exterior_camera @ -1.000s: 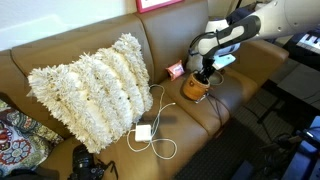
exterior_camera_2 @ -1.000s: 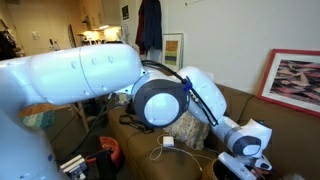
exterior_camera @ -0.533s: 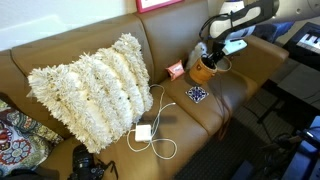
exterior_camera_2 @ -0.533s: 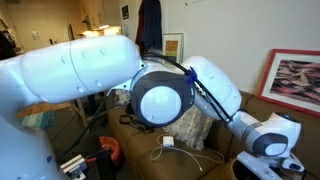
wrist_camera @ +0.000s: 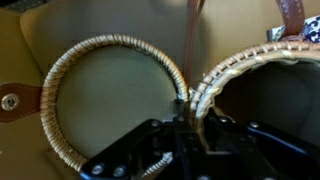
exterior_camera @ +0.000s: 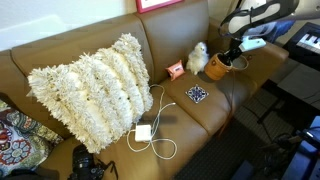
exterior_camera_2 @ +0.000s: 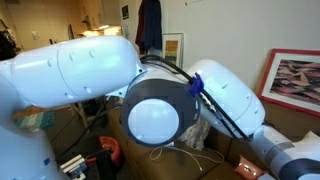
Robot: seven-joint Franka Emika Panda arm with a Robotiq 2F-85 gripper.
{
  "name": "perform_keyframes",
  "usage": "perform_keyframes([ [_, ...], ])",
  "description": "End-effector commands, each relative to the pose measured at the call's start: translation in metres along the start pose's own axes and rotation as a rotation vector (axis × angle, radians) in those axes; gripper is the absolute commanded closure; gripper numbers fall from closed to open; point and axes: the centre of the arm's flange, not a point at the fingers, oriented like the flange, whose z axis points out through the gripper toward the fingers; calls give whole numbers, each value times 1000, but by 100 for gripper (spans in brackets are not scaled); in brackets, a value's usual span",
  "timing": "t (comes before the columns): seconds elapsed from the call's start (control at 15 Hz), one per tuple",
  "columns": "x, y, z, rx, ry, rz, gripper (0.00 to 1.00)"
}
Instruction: Pick up the brown object from the couch and slightly move it to the right.
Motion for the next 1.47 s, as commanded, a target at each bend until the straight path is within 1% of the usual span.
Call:
perform_keyframes([
  [0.0, 5, 27, 5, 18, -8, 52, 95],
  [0.13, 4, 29, 9, 24, -9, 59, 95],
  [0.27, 3, 23, 15, 28, -11, 43, 95],
  [0.6, 6, -2, 30, 53, -27, 13, 95],
  [0.67, 6, -6, 31, 57, -31, 4, 77],
  [0.73, 7, -8, 34, 61, -35, 1, 56],
  [0.87, 7, -10, 38, 72, -47, 6, 44],
  [1.13, 7, -13, 38, 86, -67, 13, 13],
  [1.27, 8, -15, 36, 87, -76, 14, 2],
  [1.4, 9, -17, 31, 82, -72, 14, 0],
])
